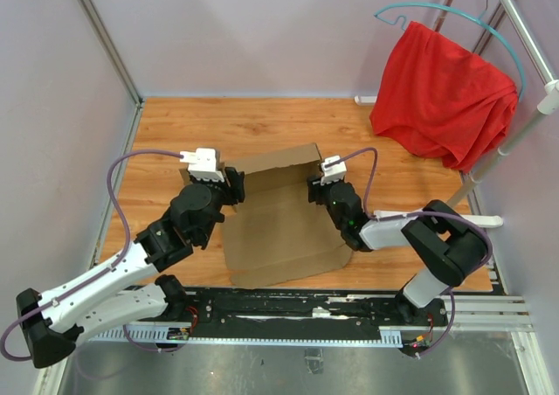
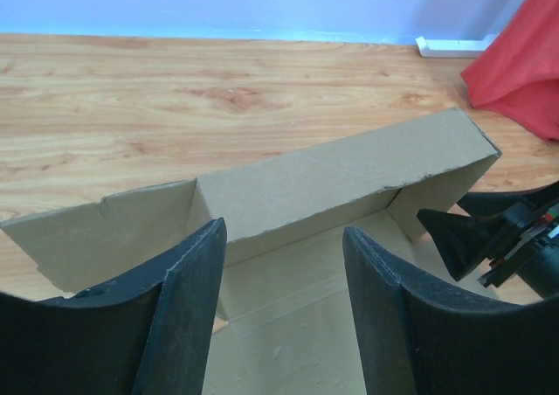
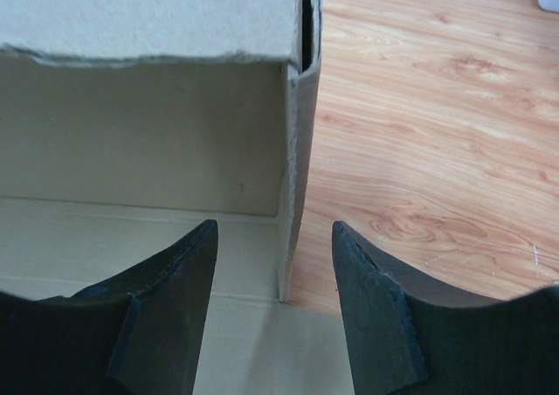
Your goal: Fold the paper box
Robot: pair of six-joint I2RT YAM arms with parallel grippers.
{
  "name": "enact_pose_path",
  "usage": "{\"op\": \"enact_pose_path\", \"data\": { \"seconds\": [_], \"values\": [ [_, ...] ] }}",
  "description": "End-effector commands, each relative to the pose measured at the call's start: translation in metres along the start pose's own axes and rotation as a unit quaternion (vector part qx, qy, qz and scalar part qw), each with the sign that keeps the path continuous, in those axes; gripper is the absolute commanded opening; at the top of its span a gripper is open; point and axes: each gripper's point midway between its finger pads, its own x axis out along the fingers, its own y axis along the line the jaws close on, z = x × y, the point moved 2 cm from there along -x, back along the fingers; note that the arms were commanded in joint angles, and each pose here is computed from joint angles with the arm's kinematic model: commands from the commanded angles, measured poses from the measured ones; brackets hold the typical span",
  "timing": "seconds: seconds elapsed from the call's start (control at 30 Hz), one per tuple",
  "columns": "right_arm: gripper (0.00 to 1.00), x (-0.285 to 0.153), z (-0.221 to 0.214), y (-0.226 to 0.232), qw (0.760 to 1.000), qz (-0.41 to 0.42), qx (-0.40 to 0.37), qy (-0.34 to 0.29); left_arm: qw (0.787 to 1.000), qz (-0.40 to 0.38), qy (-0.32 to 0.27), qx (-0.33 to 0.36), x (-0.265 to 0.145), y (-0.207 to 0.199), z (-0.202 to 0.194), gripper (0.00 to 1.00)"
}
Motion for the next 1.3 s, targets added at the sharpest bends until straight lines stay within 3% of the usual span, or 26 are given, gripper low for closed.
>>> {"op": "enact_pose_path", "data": {
  "seconds": [0.0,0.13,0.23,0.27,0.43,0.57,0.83,0.9,1.07,1.17,1.27],
  "values": [
    [0.56,0.012,-0.002,-0.004,1.000,-0.012,0.002,0.005,0.999,0.011,-0.022,-0.025,-0.006,0.006,0.015,0.62],
    [0.46,0.021,-0.004,-0.005,1.000,-0.017,0.017,0.008,0.999,0.014,-0.020,-0.021,-0.007,0.008,0.013,0.62],
    [0.06,0.027,-0.008,-0.012,0.998,-0.046,0.039,0.012,1.000,0.014,-0.017,-0.018,-0.007,0.009,0.012,0.64],
    [0.01,0.028,-0.009,-0.013,0.998,-0.047,0.047,0.013,1.000,0.015,-0.015,-0.016,-0.007,0.009,0.011,0.65],
    [0.01,0.016,0.004,-0.026,0.995,-0.054,0.079,-0.004,1.000,0.015,-0.012,-0.015,-0.008,0.009,0.014,0.70],
    [0.01,-0.002,0.019,-0.048,0.993,-0.065,0.096,-0.001,1.000,0.006,-0.016,-0.025,-0.008,0.004,0.019,0.99],
    [0.01,-0.043,0.049,-0.100,0.989,-0.083,0.117,0.042,0.995,-0.021,-0.070,-0.063,-0.017,-0.001,0.055,0.99],
    [0.01,-0.053,0.058,-0.114,0.987,-0.088,0.124,0.052,0.992,-0.028,-0.097,-0.080,-0.024,0.001,0.075,0.94],
    [0.01,-0.078,0.086,-0.134,0.983,-0.074,0.160,0.044,0.979,-0.078,-0.159,-0.105,-0.052,0.002,0.121,0.66],
    [0.01,-0.086,0.103,-0.141,0.979,-0.032,0.197,0.035,0.972,-0.116,-0.179,-0.099,-0.071,0.003,0.138,0.59],
    [0.01,-0.088,0.122,-0.139,0.974,0.032,0.222,0.024,0.969,-0.141,-0.181,-0.089,-0.086,0.006,0.142,0.59]
  ]
}}
